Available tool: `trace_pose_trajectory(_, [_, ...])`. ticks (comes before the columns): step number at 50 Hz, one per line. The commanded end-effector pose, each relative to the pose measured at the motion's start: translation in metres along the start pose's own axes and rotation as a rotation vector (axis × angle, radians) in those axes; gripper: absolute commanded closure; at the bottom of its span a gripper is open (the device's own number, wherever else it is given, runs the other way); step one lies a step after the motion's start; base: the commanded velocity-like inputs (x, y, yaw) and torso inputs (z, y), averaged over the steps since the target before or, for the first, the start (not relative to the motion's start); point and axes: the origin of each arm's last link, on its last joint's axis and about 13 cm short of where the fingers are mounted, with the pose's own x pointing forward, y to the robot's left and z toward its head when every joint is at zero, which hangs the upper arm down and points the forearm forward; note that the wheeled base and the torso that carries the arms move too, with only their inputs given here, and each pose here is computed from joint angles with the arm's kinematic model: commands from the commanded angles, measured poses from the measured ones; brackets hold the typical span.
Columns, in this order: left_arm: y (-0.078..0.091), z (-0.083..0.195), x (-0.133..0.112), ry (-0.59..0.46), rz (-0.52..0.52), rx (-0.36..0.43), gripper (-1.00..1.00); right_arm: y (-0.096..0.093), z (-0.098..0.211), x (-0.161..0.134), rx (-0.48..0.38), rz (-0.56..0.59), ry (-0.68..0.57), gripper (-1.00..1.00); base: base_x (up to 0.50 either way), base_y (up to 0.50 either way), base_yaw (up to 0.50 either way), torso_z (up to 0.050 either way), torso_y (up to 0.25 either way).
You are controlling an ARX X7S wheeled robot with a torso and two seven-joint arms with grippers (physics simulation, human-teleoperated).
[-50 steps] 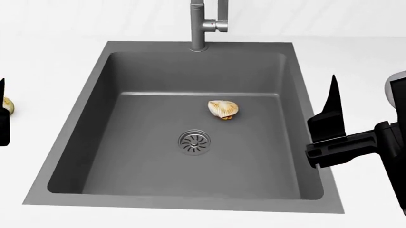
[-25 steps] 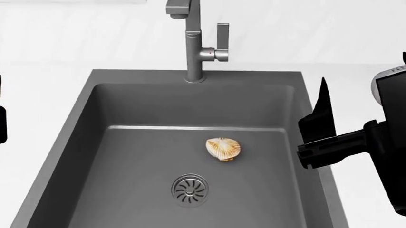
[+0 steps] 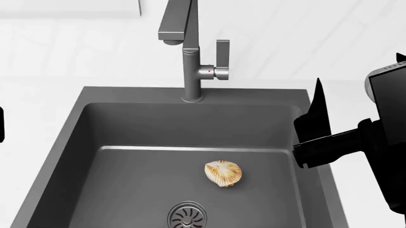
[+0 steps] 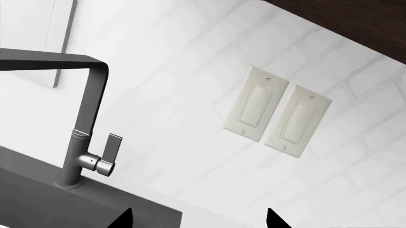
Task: Turn on the sink faucet.
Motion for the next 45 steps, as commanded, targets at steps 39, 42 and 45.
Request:
trace_pose_trajectory(39, [0.004,0.032,0.008,-0.084,-0.003,-0.101,-1.0,0.008,0.02,0.029,0.12,0.031,-0.045,-1.0,0.0,0.0,0.0,0.011,-0.178])
trace_pose_trajectory(42, [0.006,0.033,0.015,-0.059,-0.007,-0.115,-1.0,0.01,0.022,0.038,0.119,0.041,-0.039,-1.0,0.0,0.0,0.0,0.0,0.0])
trace_pose_trajectory(45, [0.0,0.035,0.026,-0.064,-0.02,-0.13,-1.0,0.011,0.021,0.053,0.179,0.041,-0.035,-1.0,0.0,0.0,0.0,0.0,0.0])
